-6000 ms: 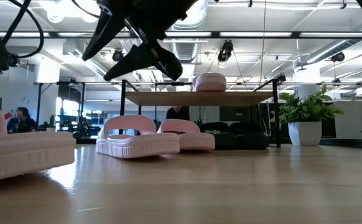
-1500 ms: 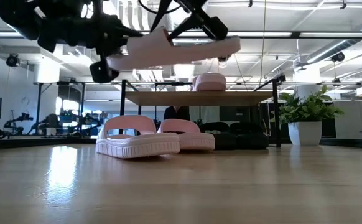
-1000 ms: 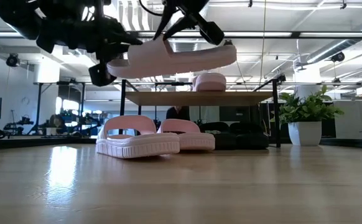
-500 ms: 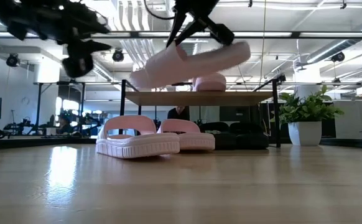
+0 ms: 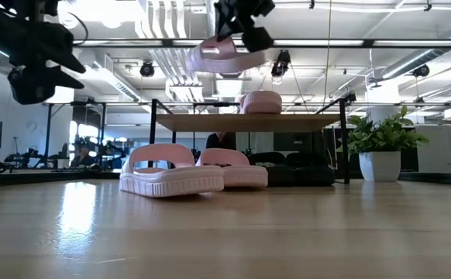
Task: Pick and place slides into the shelf
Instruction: Put the pink slipper on the shelf
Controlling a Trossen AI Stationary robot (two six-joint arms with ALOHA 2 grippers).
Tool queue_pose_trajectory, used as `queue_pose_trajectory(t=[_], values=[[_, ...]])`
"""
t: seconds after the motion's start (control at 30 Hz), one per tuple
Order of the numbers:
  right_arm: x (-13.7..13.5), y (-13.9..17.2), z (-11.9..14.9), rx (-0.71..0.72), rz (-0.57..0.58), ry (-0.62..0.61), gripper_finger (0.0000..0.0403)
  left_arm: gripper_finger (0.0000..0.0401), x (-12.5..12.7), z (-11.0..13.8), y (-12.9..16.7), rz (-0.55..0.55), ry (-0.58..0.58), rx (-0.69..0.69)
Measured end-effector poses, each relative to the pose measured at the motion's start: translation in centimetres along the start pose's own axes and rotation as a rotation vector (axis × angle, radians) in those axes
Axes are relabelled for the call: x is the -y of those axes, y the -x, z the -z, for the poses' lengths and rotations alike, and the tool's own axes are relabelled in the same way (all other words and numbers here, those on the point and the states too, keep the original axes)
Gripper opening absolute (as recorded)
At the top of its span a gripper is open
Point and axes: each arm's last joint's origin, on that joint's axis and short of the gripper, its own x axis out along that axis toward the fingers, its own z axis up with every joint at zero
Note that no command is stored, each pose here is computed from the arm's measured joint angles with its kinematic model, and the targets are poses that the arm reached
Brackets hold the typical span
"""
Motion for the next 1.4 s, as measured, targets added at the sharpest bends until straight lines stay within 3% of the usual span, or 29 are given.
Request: queue_pose_trajectory(t=[0.1, 0.23, 0.43, 0.57, 0.9, 1.07, 1.4], values=[[0.3, -2.7, -0.7, 0.137, -0.004, -0.088, 0.0026, 0.0123, 0.0, 0.1, 0.5, 0.022, 0.012, 0.024], [1.8, -6.5, -0.8, 0.175, 0.012, -0.268, 0.0026, 0.0123, 0.0, 0.1, 1.1, 0.048, 0.038, 0.049], [4.1, -9.8, 1.9, 0.212, 0.034, -0.485, 0.0027, 0.0123, -0.1, 0.3, 1.4, 0.053, 0.053, 0.055], [4.0, -11.1, 3.5, 0.209, 0.029, -0.542, 0.0027, 0.0123, -0.4, 0.5, 1.3, 0.027, 0.074, 0.030], [3.1, -10.7, 2.2, 0.279, 0.190, -0.276, 0.0029, 0.0123, -0.6, 0.7, 1.3, 0.005, 0.072, 0.006], [3.3, -11.0, 2.0, 0.246, 0.214, -0.262, 0.0034, 0.0123, -0.5, 0.6, 1.3, 0.015, 0.033, 0.017], [3.3, -10.9, 2.1, 0.177, 0.237, -0.232, 0.0134, 0.0123, -0.3, 0.5, 1.3, 0.033, 0.026, 0.030]])
